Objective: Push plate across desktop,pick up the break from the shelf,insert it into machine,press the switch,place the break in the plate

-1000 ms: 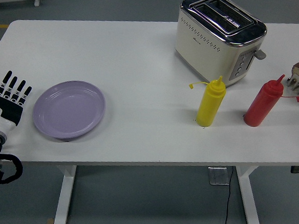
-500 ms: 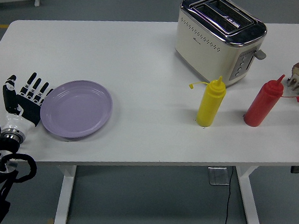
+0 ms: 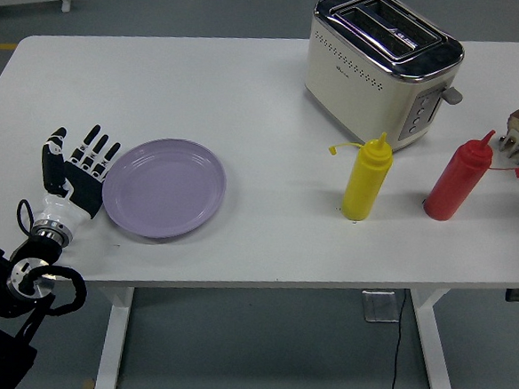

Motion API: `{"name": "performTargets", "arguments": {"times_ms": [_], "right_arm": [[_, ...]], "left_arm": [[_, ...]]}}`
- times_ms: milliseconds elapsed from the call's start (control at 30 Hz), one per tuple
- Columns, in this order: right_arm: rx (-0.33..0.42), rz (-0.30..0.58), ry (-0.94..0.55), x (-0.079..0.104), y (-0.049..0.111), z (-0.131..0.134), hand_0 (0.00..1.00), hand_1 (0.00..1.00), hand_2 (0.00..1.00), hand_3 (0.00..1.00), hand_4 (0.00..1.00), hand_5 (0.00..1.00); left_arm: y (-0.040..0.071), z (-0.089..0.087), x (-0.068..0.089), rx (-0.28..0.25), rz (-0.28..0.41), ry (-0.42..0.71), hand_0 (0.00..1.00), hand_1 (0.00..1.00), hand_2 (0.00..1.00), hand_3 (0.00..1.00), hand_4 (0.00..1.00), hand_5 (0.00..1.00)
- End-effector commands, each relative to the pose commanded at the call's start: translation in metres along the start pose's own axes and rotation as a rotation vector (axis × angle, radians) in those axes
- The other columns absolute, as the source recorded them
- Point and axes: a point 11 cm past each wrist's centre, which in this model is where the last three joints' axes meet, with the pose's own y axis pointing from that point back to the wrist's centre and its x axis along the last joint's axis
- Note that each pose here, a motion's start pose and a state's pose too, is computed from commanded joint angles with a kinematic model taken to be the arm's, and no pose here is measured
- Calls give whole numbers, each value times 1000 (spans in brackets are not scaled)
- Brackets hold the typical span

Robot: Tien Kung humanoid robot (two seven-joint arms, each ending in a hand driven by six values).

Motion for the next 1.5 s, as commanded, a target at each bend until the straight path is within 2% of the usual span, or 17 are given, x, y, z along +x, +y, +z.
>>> {"name": "performTargets", "arguments": {"times_ms": [333, 700, 733, 900, 933, 1100, 1133, 1300, 1333, 1500], "right_arm": [[3, -34, 276, -14, -10, -2, 919, 860, 875, 876, 763, 294], [-8, -29, 375, -27, -24, -2, 905, 849, 854, 864, 761, 283], [-9, -26, 379, -28, -25, -2, 801, 778, 766, 785, 736, 260], [-6, 0, 411, -29, -30, -3, 801, 778, 766, 785, 736, 260], [-6, 4, 417, -29, -31, -3, 645, 673, 655, 680, 658, 203], [-4, 21, 462, -31, -34, -3, 645, 673, 655, 680, 658, 203], [-4, 23, 470, -31, -35, -3, 529, 597, 591, 621, 597, 151], [-6, 29, 502, -32, -37, -3, 529, 597, 591, 621, 597, 151], [-5, 32, 508, -32, -38, -3, 434, 526, 545, 552, 511, 94], [-7, 41, 522, -32, -39, -1, 434, 526, 545, 552, 511, 94]], "left_arm": [[-5, -27, -21, 73, -48, -12, 895, 918, 968, 819, 638, 998], [-12, -49, -52, 133, -118, -25, 893, 917, 966, 816, 638, 998], [-12, -51, -55, 137, -123, -26, 887, 915, 963, 815, 638, 998], [-12, -58, -65, 158, -149, -31, 887, 915, 963, 815, 638, 998], [-12, -59, -67, 161, -152, -32, 883, 915, 961, 814, 640, 998], [-12, -61, -74, 166, -172, -34, 883, 915, 961, 814, 640, 998], [-12, -61, -75, 166, -176, -34, 883, 912, 961, 813, 640, 998], [-12, -59, -82, 162, -195, -35, 883, 912, 961, 813, 640, 998], [-12, -58, -83, 158, -200, -34, 880, 911, 960, 812, 641, 998], [-10, -46, -87, 128, -215, -29, 880, 911, 960, 812, 641, 998]]}}
